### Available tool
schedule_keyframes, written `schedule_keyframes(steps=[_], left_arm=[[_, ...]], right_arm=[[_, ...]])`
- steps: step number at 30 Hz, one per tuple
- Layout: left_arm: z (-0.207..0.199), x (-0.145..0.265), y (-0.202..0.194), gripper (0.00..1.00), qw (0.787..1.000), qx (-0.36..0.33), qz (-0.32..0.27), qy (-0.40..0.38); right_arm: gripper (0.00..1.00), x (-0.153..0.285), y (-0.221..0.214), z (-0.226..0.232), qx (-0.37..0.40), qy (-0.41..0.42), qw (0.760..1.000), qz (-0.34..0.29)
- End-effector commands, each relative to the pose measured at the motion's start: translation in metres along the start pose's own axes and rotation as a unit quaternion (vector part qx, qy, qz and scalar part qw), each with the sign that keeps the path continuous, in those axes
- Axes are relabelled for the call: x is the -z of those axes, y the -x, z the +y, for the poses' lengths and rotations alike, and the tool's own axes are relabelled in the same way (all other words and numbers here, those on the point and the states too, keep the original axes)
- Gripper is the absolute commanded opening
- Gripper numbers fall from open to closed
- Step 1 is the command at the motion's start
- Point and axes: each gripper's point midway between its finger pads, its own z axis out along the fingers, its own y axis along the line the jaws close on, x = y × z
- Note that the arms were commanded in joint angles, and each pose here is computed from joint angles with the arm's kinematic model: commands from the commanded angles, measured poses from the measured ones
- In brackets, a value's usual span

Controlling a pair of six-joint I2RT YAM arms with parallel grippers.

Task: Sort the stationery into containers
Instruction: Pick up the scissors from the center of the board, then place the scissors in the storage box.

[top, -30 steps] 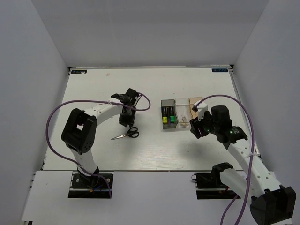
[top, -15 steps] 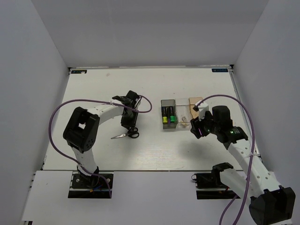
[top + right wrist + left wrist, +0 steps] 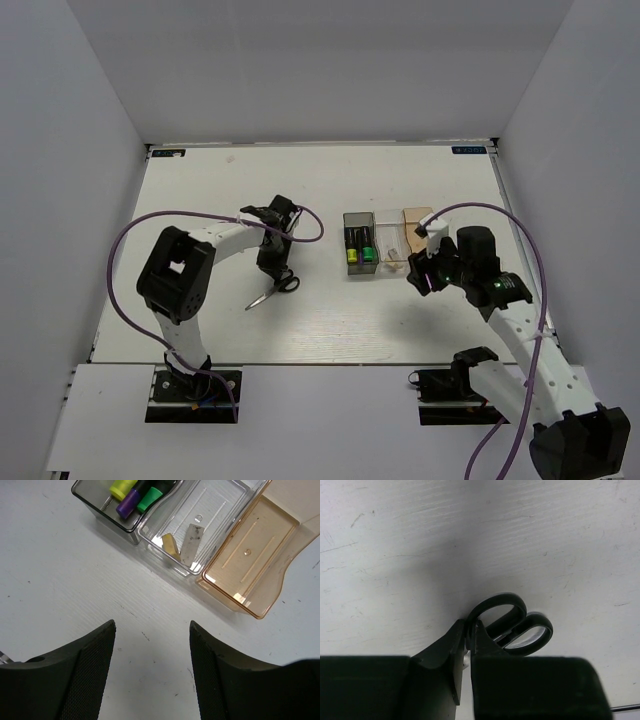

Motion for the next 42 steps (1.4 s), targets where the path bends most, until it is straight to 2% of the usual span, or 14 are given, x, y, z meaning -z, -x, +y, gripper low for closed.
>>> schedule_keyframes(steps=[1,2,3,5,7,9,10,11,14,22,24,26,33,42], left_arm=[[0.004,-0.012,-0.012,0.02,1.000,0.005,0.016,0.006],[0.002,-0.005,-0.008,0.01,1.000,0.007,0.003,0.000],[-0.001,-0.001,-0.006,0.00,1.000,0.006,-0.001,-0.003],[-0.013,0.020,0.008,0.00,0.999,0.002,-0.036,-0.019],[-0.030,0.042,0.017,0.00,0.997,-0.009,-0.064,-0.032],[-0.047,0.068,0.030,0.00,0.993,-0.011,-0.101,-0.052],[-0.064,0.084,0.042,0.00,0.989,-0.018,-0.125,-0.077],[-0.072,0.091,0.044,0.00,0.987,-0.021,-0.131,-0.090],[-0.110,0.123,0.060,0.00,0.975,-0.032,-0.173,-0.138],[-0.222,0.157,0.115,0.00,0.918,-0.027,-0.259,-0.301],[-0.251,0.189,0.145,0.00,0.884,-0.009,-0.306,-0.353],[-0.281,0.210,0.174,0.00,0.854,0.005,-0.332,-0.401],[-0.332,0.216,0.235,0.00,0.804,0.063,-0.335,-0.487],[-0.331,0.154,0.269,0.00,0.789,0.150,-0.330,-0.497]], right_arm=[[0.64,0.004,0.004,0.002,-0.004,0.003,1.000,-0.015],[0.65,0.006,0.004,0.003,-0.003,0.003,1.000,-0.016],[0.78,0.006,0.004,0.002,-0.005,0.001,1.000,-0.016],[0.87,0.010,0.007,-0.003,-0.010,-0.016,1.000,-0.021],[0.83,0.011,0.007,-0.011,-0.012,-0.037,0.999,-0.022],[0.64,0.012,0.011,-0.017,-0.023,-0.057,0.998,-0.031],[0.39,0.015,0.012,-0.027,-0.028,-0.084,0.996,-0.031],[0.27,0.017,0.014,-0.037,-0.031,-0.113,0.992,-0.038],[0.07,0.027,0.016,-0.066,-0.058,-0.202,0.977,-0.046],[0.10,0.076,0.018,-0.139,-0.099,-0.436,0.890,-0.085],[0.11,0.081,0.014,-0.144,-0.102,-0.456,0.879,-0.093],[0.11,0.083,0.011,-0.146,-0.102,-0.463,0.875,-0.092],[0.11,0.089,0.006,-0.149,-0.108,-0.471,0.870,-0.099],[0.11,0.089,0.003,-0.148,-0.113,-0.463,0.873,-0.106]])
